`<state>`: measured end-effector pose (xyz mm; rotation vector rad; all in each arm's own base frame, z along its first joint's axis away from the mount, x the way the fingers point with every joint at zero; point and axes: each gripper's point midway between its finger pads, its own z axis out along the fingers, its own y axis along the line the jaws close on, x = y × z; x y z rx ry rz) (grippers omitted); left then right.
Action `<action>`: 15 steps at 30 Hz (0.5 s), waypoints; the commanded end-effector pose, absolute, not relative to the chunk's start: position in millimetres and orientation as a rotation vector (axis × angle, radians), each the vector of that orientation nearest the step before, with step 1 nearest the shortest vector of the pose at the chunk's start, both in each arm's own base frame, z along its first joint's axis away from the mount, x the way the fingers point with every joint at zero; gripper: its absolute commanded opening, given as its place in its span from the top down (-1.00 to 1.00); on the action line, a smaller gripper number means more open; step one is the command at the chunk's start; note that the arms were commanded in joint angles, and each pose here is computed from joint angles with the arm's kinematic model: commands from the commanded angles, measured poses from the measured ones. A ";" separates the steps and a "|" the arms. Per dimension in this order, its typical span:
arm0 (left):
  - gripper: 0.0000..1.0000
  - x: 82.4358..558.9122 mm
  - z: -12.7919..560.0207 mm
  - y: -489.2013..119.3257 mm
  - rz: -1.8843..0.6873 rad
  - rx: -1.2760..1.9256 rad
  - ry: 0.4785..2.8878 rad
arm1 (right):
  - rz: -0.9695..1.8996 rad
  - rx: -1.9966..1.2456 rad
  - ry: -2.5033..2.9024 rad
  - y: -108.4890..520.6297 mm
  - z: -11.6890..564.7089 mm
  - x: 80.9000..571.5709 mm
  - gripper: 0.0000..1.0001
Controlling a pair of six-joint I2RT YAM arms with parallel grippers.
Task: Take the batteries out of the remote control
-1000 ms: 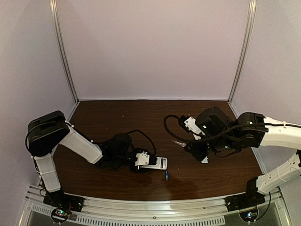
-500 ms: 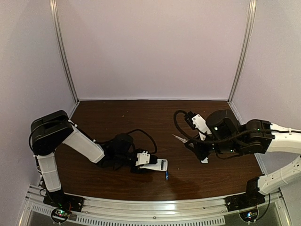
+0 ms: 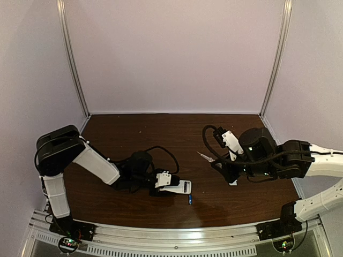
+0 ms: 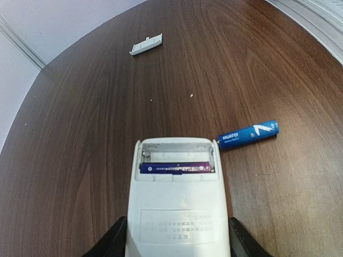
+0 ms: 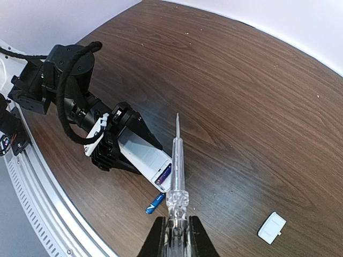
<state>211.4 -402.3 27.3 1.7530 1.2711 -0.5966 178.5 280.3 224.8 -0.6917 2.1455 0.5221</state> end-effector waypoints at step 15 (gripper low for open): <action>-0.95 212.7 47.6 -394.1 -0.607 1.694 1.243 | 0.577 -0.625 2.104 271.9 232.9 177.5 1.00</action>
